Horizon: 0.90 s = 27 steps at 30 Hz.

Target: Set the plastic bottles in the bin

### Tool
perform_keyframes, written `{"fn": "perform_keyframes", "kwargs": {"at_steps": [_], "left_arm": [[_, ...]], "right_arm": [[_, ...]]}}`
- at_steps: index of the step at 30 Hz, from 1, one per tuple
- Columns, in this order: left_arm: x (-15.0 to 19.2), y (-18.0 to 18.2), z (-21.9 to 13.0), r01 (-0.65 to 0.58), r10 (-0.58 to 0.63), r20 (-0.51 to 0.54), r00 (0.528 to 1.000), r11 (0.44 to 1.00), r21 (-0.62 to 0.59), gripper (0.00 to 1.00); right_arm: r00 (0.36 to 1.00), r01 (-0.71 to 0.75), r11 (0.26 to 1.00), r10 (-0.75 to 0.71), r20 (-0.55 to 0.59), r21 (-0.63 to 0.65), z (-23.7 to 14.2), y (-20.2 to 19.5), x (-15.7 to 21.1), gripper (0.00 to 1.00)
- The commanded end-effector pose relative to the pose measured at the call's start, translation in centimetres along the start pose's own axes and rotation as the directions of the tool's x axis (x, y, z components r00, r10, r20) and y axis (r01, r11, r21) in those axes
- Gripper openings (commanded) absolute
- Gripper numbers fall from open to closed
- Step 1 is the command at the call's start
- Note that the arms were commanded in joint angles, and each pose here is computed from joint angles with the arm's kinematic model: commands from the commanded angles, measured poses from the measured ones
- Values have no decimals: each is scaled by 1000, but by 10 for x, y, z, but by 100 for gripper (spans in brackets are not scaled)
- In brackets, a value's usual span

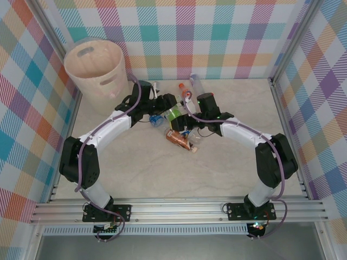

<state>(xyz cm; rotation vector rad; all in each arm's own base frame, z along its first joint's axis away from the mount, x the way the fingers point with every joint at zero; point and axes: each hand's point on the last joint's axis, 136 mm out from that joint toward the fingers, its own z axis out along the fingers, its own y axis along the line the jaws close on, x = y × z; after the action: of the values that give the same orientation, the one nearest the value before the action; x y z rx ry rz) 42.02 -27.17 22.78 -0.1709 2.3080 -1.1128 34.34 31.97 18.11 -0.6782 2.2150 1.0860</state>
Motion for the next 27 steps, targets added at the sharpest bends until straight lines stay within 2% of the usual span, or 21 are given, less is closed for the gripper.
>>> {"fn": "perform_keyframes", "kwargs": {"at_steps": [1,5,7,13,15,20,24,27], "left_arm": [[-10,4,-14,-11,13,37,999,999,-46,46],[-23,13,-28,6,1,88,996,997,-83,45],[-31,17,-36,10,1,117,993,995,-97,45],[-60,26,-72,7,34,235,971,985,-173,46],[-67,34,-86,18,41,254,966,975,-223,46],[-97,33,-119,29,62,357,932,969,-244,46],[-124,20,-146,18,95,447,889,970,-242,46],[-147,5,-169,-12,146,543,827,970,-242,47]], "right_arm": [[993,97,995,-99,65,34,-22,12,-25,80],[984,142,983,-152,87,115,-39,9,-28,88],[978,165,974,-182,104,157,-48,8,-31,100],[948,169,932,-243,207,321,-82,0,-46,100],[929,140,915,-254,270,378,-96,-4,-53,100],[867,52,863,-289,407,502,-130,-16,-64,100],[824,-43,813,-300,481,580,-157,-27,-65,100],[794,-83,786,-319,517,612,-172,-32,-63,100]]}}
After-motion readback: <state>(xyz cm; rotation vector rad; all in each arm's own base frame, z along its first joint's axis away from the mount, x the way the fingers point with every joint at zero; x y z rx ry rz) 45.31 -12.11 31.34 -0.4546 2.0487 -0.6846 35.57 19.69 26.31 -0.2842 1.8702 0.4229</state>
